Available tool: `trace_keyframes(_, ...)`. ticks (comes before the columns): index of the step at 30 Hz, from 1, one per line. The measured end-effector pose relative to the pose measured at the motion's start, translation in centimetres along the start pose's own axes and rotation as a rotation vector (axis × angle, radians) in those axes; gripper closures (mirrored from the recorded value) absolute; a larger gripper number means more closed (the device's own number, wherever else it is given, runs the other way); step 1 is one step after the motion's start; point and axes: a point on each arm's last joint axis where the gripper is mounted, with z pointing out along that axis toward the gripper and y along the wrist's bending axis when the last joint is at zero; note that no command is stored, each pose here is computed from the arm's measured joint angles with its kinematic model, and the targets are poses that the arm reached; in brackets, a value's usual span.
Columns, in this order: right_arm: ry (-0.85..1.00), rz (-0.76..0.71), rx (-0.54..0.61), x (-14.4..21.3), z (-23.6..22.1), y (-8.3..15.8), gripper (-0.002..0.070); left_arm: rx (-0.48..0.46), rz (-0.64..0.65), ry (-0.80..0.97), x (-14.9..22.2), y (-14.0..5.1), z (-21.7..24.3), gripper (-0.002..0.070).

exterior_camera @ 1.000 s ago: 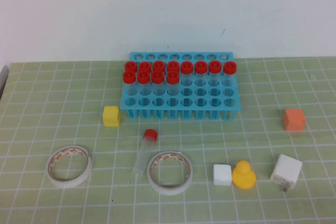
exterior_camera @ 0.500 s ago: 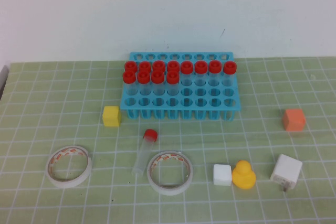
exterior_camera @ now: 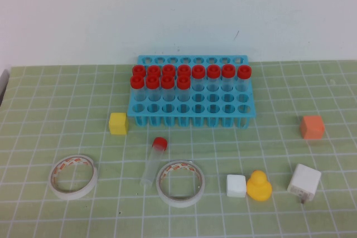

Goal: Place the test tubes

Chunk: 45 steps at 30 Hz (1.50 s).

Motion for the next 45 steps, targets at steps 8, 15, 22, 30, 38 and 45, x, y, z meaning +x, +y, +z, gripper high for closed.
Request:
trace_keyframes(8, 0.0, 0.0, 0.0, 0.0, 0.0, 0.0, 0.0678, -0.001, 0.005, 0.0, 0.0, 0.0, 0.0, 0.0676)
trace_keyframes(15, -0.018, 0.0, 0.001, -0.2, 0.0, 0.0, 0.0678, -0.006, 0.02, -0.057, -0.5, 0.0, 0.0, 0.0677)
trace_keyframes(22, -0.253, 0.001, 0.016, -2.0, -0.1, -0.1, 0.0678, -0.015, 0.029, -0.352, -3.1, 0.1, -0.5, 0.0676)
trace_keyframes(30, -0.62, -0.006, 0.041, -5.0, -1.5, -0.3, 0.0678, -0.026, 0.034, -0.673, -5.6, 0.1, -2.0, 0.0676)
trace_keyframes(38, -0.624, -0.11, 0.076, -5.1, -1.6, -0.3, 0.0678, -0.028, 0.036, -0.702, -5.8, 0.1, -2.1, 0.0676)
trace_keyframes(45, -0.628, -0.098, 0.073, -5.1, -1.6, -0.3, 0.0678, -0.027, 0.033, -0.716, -5.9, 0.1, -2.2, 0.0677)
